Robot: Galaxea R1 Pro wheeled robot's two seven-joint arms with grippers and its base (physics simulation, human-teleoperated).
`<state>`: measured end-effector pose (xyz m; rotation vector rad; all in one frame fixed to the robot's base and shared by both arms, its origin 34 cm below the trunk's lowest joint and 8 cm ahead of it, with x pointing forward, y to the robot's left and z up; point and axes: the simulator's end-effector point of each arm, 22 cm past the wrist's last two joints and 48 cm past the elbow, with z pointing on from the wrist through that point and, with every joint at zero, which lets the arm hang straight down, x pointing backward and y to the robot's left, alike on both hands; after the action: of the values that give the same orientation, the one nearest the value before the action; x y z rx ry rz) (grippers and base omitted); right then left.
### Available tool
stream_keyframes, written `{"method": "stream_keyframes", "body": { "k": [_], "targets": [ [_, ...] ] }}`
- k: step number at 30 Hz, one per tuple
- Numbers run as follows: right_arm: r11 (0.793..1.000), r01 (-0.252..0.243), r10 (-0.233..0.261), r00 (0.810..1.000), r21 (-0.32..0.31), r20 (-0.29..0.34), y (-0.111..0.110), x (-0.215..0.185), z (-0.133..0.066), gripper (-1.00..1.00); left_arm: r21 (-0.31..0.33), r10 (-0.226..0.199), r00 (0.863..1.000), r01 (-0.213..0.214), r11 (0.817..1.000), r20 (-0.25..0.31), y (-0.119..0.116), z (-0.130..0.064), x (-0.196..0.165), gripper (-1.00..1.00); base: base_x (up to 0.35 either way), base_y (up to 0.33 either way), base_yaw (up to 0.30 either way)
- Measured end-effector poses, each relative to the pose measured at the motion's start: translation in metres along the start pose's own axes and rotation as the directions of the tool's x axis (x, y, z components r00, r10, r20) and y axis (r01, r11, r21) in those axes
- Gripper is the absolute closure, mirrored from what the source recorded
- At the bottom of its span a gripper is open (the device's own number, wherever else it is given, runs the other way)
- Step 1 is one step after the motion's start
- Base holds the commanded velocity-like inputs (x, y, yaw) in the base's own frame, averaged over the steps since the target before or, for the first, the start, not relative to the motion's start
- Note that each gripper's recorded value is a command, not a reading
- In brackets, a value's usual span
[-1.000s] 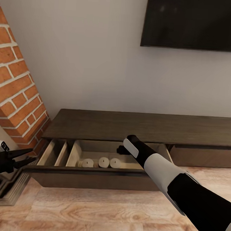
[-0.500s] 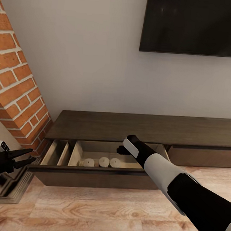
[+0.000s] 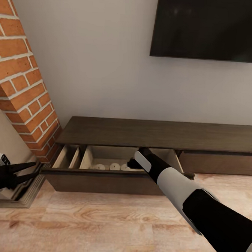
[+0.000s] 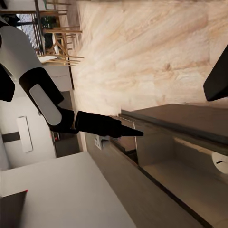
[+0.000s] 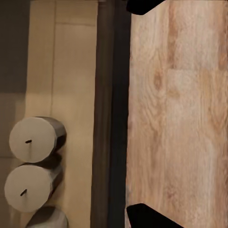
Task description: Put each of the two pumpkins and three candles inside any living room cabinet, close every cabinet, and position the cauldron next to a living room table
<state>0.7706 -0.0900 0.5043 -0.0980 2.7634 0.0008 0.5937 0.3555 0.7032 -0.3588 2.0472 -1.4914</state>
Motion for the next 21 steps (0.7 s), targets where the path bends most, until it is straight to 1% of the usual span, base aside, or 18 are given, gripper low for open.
{"method": "stream_keyframes", "body": {
  "k": [8, 13, 17, 19, 21],
  "targets": [
    [1.0, 0.0, 0.0, 1.0, -0.001, 0.003, 0.0, -0.001, 0.0, -1.0, 0.0, 0.001, 1.0, -0.001, 1.0, 0.002, 0.0, 0.0, -0.001, -1.0, -0.346, 0.0, 0.0],
    [1.0, -0.004, 0.004, 1.0, 0.003, -0.003, -0.001, 0.005, 0.004, -1.0, -0.015, 0.004, 1.0, -0.004, 1.0, -0.001, 0.003, 0.001, 0.001, -1.0, -0.343, 0.0, 0.0],
    [1.0, -0.013, 0.013, 0.999, 0.002, -0.049, 0.002, 0.046, 0.022, -1.0, -0.082, 0.031, 0.999, -0.032, 0.996, -0.018, 0.018, 0.001, 0.004, -1.0, -0.299, 0.0, 0.0],
    [1.0, -0.026, 0.026, 0.998, 0.005, -0.059, 0.003, 0.068, 0.033, -1.0, -0.113, 0.043, 0.999, -0.045, 0.993, -0.023, 0.024, 0.001, 0.005, -1.0, -0.243, 0.0, 0.0],
    [0.999, -0.053, 0.054, 0.997, 0.01, -0.059, 0.003, 0.094, 0.047, -1.0, -0.189, 0.058, 0.998, -0.063, 0.98, -0.032, 0.041, -0.001, 0.005, -1.0, -0.205, 0.0, 0.0]
  ]
}}
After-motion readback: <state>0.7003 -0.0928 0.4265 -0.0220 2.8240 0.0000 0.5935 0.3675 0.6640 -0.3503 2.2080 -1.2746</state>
